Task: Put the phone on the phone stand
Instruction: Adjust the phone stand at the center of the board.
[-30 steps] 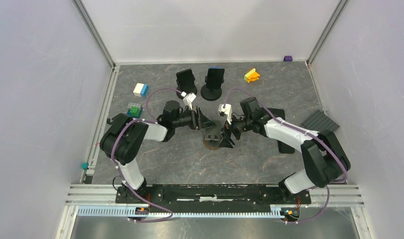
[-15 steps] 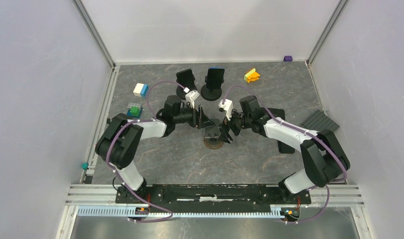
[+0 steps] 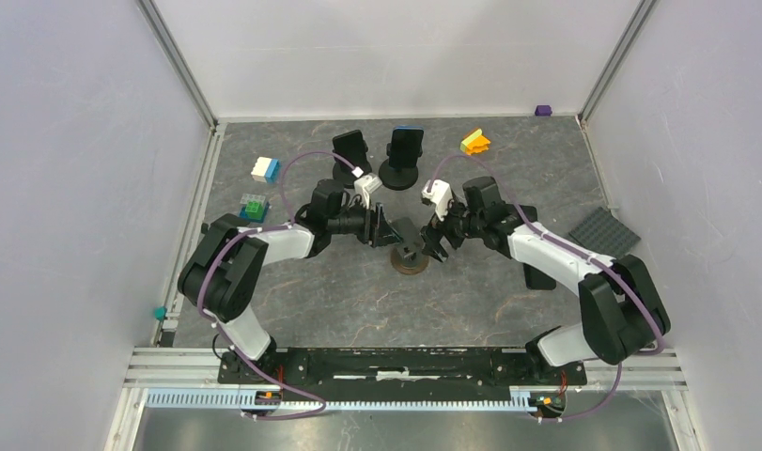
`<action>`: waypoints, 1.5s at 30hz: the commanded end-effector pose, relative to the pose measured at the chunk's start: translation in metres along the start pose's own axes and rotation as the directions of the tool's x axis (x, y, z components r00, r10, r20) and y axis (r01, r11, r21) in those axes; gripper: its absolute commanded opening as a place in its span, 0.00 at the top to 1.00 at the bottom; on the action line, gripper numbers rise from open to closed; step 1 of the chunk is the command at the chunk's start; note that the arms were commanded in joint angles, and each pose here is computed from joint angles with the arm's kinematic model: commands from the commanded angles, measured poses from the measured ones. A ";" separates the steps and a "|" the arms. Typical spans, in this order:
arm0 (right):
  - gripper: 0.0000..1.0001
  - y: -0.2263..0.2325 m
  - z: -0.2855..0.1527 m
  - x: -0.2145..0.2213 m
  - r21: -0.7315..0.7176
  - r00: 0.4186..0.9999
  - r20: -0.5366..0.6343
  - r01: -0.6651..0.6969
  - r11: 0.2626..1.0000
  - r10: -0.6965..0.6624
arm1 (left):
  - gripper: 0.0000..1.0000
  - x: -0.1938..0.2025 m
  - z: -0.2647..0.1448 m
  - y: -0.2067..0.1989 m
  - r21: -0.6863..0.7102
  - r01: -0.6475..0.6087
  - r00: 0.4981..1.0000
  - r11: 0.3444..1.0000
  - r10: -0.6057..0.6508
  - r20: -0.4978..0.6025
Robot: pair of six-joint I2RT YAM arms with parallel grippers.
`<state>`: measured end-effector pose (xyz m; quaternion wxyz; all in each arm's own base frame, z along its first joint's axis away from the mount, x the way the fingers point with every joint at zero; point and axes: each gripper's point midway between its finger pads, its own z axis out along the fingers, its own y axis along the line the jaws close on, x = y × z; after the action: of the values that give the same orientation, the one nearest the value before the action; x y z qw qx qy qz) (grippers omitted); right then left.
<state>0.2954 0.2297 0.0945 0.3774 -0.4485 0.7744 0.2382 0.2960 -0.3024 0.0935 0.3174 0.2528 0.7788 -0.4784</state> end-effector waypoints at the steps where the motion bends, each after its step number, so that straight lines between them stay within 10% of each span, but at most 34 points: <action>1: 0.01 -0.014 -0.013 -0.008 0.055 0.998 0.023 0.060 0.997 -0.061 | 0.37 -0.016 -0.003 -0.027 0.086 -0.128 0.992 0.988 0.126 0.031; 15: 0.02 0.009 -0.031 -0.027 -0.042 0.994 0.084 0.079 0.996 -0.075 | 0.42 -0.023 0.001 -0.028 0.067 -0.171 0.985 0.983 0.169 0.027; 45: 0.56 0.006 0.006 0.013 -0.097 1.000 -0.014 0.006 0.995 -0.007 | 0.68 -0.027 0.000 -0.012 -0.028 -0.212 0.977 0.977 0.212 0.026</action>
<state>0.2730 0.2343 0.0848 0.3315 -0.4715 0.7612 0.2974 0.2932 -0.3045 0.0920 0.3270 0.2894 0.7804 -0.4476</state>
